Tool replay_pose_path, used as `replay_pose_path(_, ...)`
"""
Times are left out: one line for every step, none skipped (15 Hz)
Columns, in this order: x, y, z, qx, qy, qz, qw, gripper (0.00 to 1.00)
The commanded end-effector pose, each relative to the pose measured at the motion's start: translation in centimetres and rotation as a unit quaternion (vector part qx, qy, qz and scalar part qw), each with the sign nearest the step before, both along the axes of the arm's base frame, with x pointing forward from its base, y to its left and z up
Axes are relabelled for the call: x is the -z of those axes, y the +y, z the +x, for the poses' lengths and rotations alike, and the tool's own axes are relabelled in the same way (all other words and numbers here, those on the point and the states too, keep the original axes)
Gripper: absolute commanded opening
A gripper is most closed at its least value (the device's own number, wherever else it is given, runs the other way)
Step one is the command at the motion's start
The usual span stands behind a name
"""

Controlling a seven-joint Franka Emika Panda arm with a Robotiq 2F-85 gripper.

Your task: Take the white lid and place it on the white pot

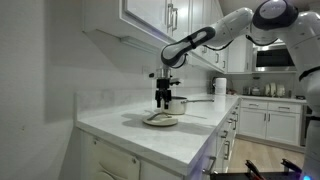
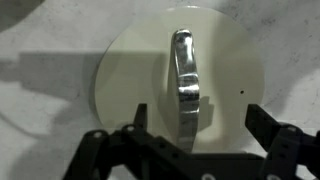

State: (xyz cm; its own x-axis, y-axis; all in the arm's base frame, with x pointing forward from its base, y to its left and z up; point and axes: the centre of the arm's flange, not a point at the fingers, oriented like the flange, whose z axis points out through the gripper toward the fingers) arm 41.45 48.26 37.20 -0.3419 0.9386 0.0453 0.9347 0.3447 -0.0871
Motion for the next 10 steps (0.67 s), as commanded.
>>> replay_pose_path(0.4,0.8,0.1,-0.021,0.022,0.003,0.9995,1.0)
replay_pose_path(0.7,0.8,0.0,-0.021,0.026,0.001,0.9994,1.0)
replay_pose_path(1.1,0.7,0.1,-0.022,0.029,-0.001,0.9993,1.0)
replay_pose_path(1.4,0.7,0.2,-0.023,0.033,-0.003,0.9992,1.0)
replay_pose_path(1.7,0.7,0.2,-0.028,0.036,-0.004,0.999,1.0)
replay_pose_path(2.0,0.7,0.3,-0.028,0.04,-0.005,0.9988,1.0)
replay_pose_path(2.3,0.7,0.4,-0.029,0.044,-0.007,0.9986,1.0)
replay_pose_path(2.6,0.8,0.5,-0.03,0.047,-0.008,0.9984,1.0)
replay_pose_path(2.9,0.8,0.6,-0.032,0.051,-0.009,0.9982,1.0)
replay_pose_path(3.2,0.9,0.8,-0.035,0.053,-0.009,0.998,1.0)
